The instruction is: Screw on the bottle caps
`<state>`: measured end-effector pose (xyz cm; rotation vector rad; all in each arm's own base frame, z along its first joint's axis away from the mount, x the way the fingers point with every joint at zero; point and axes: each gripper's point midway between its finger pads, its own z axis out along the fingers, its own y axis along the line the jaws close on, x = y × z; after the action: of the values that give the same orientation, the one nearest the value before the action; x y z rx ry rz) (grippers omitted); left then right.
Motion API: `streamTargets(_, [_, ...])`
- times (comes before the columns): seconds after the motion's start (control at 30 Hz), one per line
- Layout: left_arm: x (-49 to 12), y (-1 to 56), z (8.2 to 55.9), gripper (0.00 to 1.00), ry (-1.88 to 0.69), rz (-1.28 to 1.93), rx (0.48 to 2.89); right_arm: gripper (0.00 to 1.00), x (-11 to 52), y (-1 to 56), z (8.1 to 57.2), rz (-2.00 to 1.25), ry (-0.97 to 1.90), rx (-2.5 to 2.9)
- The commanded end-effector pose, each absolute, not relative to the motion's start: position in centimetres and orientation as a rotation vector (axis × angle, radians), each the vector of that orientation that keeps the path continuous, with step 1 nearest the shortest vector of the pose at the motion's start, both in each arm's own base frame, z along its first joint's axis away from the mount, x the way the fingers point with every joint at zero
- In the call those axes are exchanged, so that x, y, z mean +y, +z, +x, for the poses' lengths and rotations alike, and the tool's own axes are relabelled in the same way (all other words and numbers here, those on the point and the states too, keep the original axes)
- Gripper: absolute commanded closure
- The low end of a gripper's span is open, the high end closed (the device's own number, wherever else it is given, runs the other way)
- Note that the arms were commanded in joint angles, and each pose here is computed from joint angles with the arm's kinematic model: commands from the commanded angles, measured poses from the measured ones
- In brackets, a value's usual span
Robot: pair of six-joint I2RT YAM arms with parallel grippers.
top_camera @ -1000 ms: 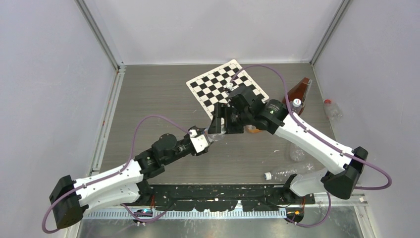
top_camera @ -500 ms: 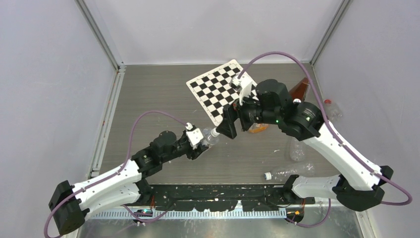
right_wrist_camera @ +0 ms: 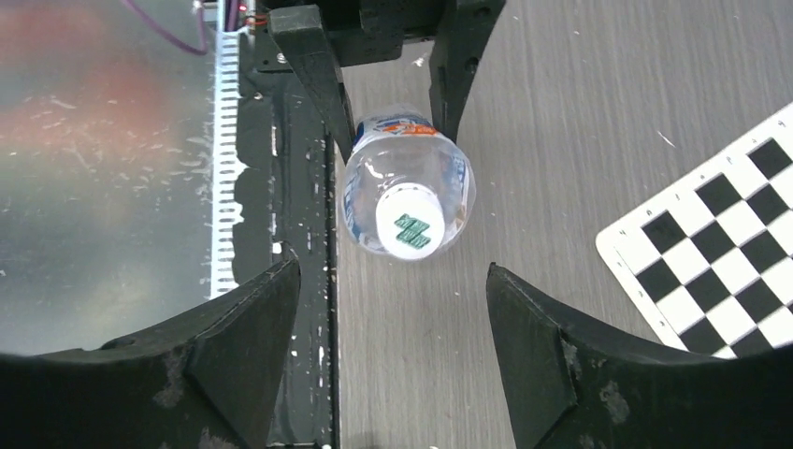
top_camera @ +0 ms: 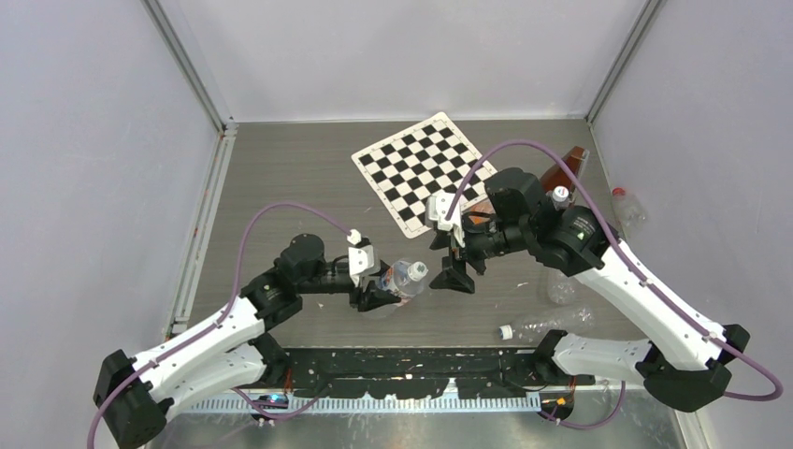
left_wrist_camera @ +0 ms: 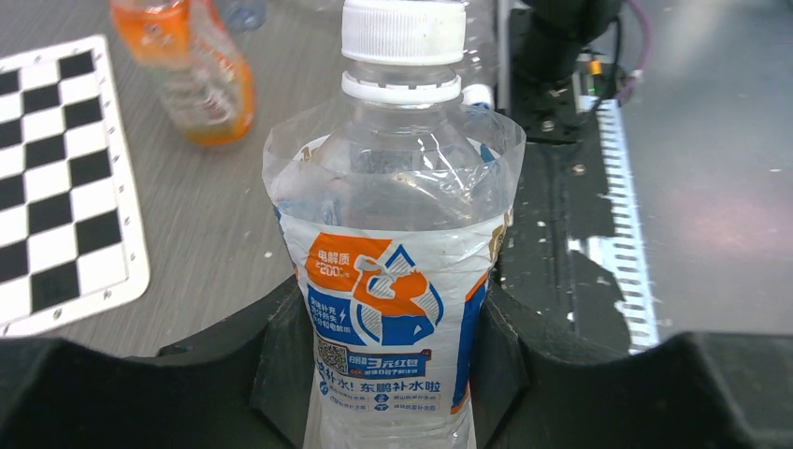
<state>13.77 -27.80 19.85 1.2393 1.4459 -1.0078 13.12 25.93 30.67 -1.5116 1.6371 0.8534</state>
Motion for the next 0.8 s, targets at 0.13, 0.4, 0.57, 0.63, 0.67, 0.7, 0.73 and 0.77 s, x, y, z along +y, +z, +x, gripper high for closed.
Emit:
streamTargets(0.13, [-29.0, 23.9, 11.4, 0.91, -1.154, 1.35, 1.258, 0.36, 27.4, 31.1, 12.1, -1.64, 0.961, 1.498])
streamTargets(0.4, [-29.2, 24.3, 12.0, 0.91, -1.129, 1.34, 1.257, 0.41, 28.0, 30.5, 12.4, -1.659, 0.981, 1.517])
streamTargets(0.57, [-29.3, 24.1, 12.3, 0.91, -1.12, 1.336, 1.273, 0.53, 28.2, 30.1, 12.5, -1.662, 0.984, 1.537])
streamTargets(0.63, [-29.4, 24.1, 12.5, 0.91, -1.113, 1.334, 1.276, 0.57, 28.3, 29.9, 12.5, -1.662, 0.991, 1.548])
streamTargets(0.67, [-29.4, 24.1, 12.7, 0.91, -1.107, 1.331, 1.279, 0.63, 28.3, 29.8, 12.5, -1.658, 1.0, 1.563])
streamTargets(0.7, [-29.5, 24.1, 12.9, 0.91, -1.096, 1.327, 1.281, 0.66, 28.4, 29.8, 12.5, -1.655, 1.005, 1.569])
streamTargets(0.73, [-29.5, 24.2, 13.2, 0.91, -1.084, 1.326, 1.282, 0.75, 28.5, 29.6, 12.5, -1.648, 1.017, 1.592])
streamTargets(0.77, [-29.6, 24.3, 13.5, 0.92, -1.066, 1.32, 1.285, 0.78, 28.6, 29.5, 12.5, -1.644, 1.023, 1.604])
